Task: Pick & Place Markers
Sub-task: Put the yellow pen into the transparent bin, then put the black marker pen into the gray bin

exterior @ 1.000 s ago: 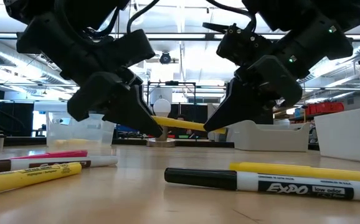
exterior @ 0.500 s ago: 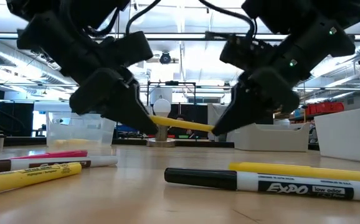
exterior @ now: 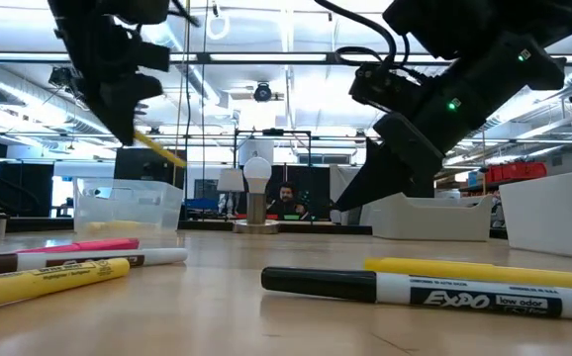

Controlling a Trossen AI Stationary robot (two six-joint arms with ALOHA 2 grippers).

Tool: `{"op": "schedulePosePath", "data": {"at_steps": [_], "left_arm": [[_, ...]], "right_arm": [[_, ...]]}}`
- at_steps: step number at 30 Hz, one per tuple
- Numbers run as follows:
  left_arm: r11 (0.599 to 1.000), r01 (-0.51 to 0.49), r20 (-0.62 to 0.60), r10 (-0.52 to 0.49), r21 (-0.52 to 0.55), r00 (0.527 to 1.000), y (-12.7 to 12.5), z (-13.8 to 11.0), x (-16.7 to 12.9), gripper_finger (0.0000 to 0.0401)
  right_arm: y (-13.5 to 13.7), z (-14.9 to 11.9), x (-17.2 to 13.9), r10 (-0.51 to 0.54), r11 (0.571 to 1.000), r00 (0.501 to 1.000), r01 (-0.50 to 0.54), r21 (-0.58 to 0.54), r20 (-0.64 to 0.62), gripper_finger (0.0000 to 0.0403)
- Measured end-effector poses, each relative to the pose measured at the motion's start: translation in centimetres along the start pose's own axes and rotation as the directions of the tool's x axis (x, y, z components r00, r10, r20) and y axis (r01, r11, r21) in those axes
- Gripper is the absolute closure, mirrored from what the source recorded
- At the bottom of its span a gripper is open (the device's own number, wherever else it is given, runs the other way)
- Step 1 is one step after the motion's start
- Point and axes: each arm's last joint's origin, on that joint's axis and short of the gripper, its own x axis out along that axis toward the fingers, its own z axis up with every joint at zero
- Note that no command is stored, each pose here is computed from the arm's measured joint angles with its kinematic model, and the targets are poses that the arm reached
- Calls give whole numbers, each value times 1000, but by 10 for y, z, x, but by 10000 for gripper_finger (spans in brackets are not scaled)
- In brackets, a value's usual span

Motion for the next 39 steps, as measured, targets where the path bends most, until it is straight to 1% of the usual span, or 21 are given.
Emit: {"op": "schedulePosePath", "data": {"at_steps": [1,3,5,6,9,13,16,18,23,26,32,37,39], "left_arm": [[999,-34,-41,33,-28,999,10,3,-1,346],[995,-91,-128,84,-49,988,29,9,-2,341],[989,-129,-202,112,-70,973,44,14,3,341],[988,-133,-231,111,-82,967,50,16,7,342],[986,-149,-326,119,-68,938,66,22,26,346],[990,-129,-417,90,-64,904,82,27,57,338],[991,-93,-422,42,-100,905,92,32,77,328],[987,-94,-419,33,-127,907,100,35,87,327],[981,-96,-392,22,-171,920,113,42,100,327],[980,-94,-381,20,-177,924,119,45,104,317],[974,-110,-386,25,-199,922,126,46,108,268],[984,-86,-384,19,-158,923,128,47,107,224],[984,-76,-365,12,-161,931,130,51,101,212]], "right_arm": [[0,1,0,2,1000,1000,-2,4,6,275],[1,2,0,10,1000,1000,-10,12,18,277],[1,3,0,16,1000,1000,-17,13,23,280],[1,3,0,19,1000,999,-19,11,27,281],[1,4,0,21,1000,999,-21,1,32,286],[1,4,0,21,1000,999,-22,3,34,291],[2,4,0,22,1000,999,-22,3,34,294],[2,4,0,22,1000,999,-22,2,33,295],[2,3,0,22,1000,999,-22,-1,32,296],[2,3,0,21,1000,999,-21,-3,30,296],[2,3,0,21,1000,999,-21,0,29,296],[2,3,0,21,1000,999,-21,1,29,296],[2,3,0,24,1000,999,-24,8,28,296]]}}
